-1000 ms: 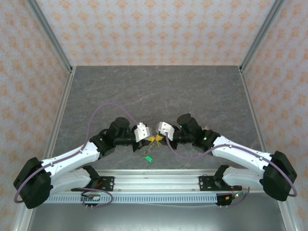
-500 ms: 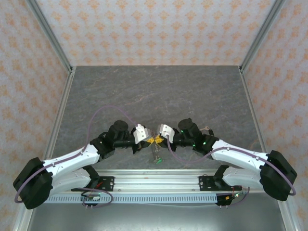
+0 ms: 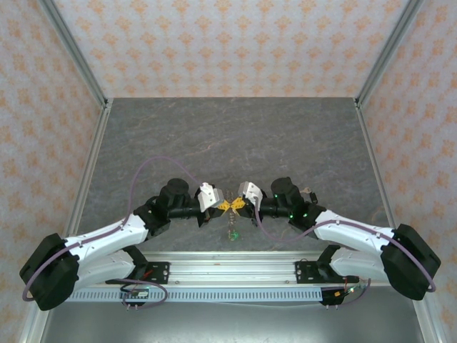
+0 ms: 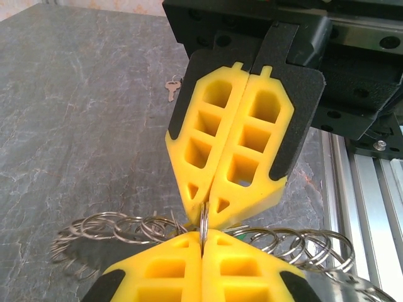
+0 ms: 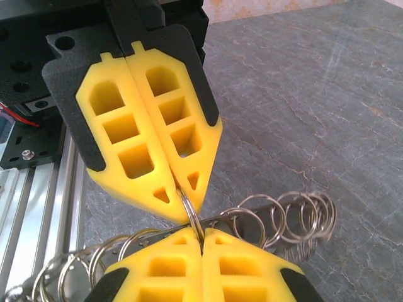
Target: Put the keys on the keyring
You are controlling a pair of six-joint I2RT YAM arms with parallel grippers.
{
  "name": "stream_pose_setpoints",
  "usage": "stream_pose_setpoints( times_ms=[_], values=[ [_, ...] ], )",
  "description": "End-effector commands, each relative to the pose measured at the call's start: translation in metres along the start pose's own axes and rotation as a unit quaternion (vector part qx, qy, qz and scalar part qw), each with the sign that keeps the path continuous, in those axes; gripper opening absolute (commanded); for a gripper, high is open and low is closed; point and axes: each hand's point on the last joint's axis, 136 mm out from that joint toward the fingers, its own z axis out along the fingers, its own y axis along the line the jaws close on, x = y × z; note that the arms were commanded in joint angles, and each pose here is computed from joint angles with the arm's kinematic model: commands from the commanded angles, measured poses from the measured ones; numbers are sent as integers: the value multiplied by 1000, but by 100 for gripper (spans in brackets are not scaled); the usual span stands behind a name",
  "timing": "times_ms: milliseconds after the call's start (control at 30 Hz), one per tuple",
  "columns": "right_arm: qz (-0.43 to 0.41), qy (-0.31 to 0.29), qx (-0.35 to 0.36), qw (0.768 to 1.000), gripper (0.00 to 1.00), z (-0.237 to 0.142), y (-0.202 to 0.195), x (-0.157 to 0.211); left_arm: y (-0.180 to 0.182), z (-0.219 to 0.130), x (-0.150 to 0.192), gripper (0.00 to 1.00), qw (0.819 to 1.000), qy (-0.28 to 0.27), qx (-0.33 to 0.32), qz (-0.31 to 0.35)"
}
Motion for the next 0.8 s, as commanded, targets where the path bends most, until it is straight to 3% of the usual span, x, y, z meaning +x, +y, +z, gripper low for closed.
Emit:
stream_pose_setpoints(
  times_ms=[0, 100, 367, 767],
  values=[
    [-17, -11, -2, 1000, 0, -5, 0, -14, 1, 1, -20, 4, 1000, -19, 6, 19],
    [-31, 1, -8, 999, 0, -5, 1, -16, 3, 3, -19, 13, 1000, -7, 4, 23],
    [-57, 16, -24, 998, 0, -6, 5, -22, 5, 6, -14, 20, 999, 25, 9, 35],
    [-75, 18, -30, 997, 0, -3, 3, -32, 0, 9, -5, 22, 997, 52, 33, 39]
  ],
)
